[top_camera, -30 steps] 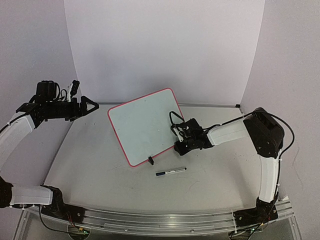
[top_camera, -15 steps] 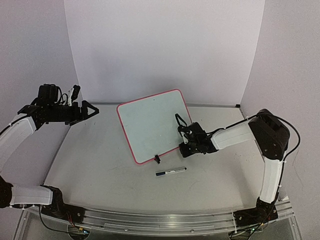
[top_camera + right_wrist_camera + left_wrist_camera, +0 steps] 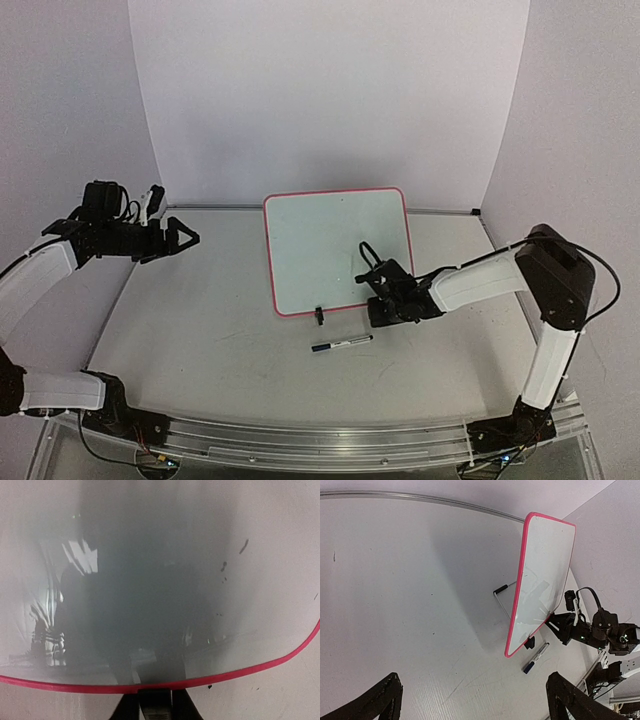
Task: Write a sentence on the whiteboard
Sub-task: Move the whiteboard stand to the center of the board, then pick up the whiteboard marker from the center of the board, then pass from the right arm to the left
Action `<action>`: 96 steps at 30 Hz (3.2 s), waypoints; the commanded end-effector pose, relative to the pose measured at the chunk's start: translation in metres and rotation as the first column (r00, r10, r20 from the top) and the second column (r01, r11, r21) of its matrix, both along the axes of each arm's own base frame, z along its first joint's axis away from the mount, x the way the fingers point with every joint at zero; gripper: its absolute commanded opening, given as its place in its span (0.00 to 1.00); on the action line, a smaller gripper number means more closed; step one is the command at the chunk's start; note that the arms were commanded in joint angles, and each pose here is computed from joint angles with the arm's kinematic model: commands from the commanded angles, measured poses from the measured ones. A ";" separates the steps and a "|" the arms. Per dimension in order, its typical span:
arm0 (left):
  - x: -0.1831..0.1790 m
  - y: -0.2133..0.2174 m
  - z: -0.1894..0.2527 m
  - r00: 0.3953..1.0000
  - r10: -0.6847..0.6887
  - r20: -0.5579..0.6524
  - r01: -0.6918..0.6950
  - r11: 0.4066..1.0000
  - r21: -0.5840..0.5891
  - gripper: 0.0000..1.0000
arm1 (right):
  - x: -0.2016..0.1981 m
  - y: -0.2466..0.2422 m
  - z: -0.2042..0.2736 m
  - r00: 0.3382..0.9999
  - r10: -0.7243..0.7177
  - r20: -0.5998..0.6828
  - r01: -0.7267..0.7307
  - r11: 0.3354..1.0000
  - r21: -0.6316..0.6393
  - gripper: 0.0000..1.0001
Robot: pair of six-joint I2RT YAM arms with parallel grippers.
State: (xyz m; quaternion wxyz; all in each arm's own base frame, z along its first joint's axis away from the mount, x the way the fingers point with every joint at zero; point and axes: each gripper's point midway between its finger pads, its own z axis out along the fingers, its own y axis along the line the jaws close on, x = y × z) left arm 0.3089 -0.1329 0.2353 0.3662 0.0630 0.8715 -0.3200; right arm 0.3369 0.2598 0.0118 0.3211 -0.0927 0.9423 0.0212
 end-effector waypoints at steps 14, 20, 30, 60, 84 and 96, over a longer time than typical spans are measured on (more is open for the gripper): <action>-0.011 0.011 -0.014 0.998 0.067 0.010 -0.067 0.998 0.000 0.99 | -0.094 0.037 0.060 0.887 0.435 -0.158 -0.401 0.893 0.206 0.73; -0.021 0.011 -0.013 0.996 0.085 0.034 -0.084 0.995 -0.049 0.99 | -0.110 0.063 0.070 0.715 0.691 -0.105 -0.661 0.717 0.220 0.72; -0.033 0.005 -0.030 0.998 0.063 -0.029 -0.066 0.993 -0.095 0.99 | -0.088 0.097 0.040 0.595 0.793 -0.128 -0.778 0.609 0.155 0.68; -0.054 -0.027 -0.067 0.986 -0.062 -0.155 0.017 0.961 -0.277 0.97 | -0.116 0.103 -0.020 0.516 0.813 -0.270 -0.856 0.504 -0.117 0.18; -0.118 -0.183 -0.046 0.858 -0.502 -0.107 0.452 0.838 -0.305 0.85 | -0.150 0.160 0.151 0.473 0.871 0.133 -0.878 0.453 0.153 0.00; -0.129 -0.222 -0.048 0.796 -0.597 -0.100 0.531 0.768 -0.358 0.45 | -0.166 0.166 0.175 0.429 0.886 0.176 -0.900 0.402 0.171 0.00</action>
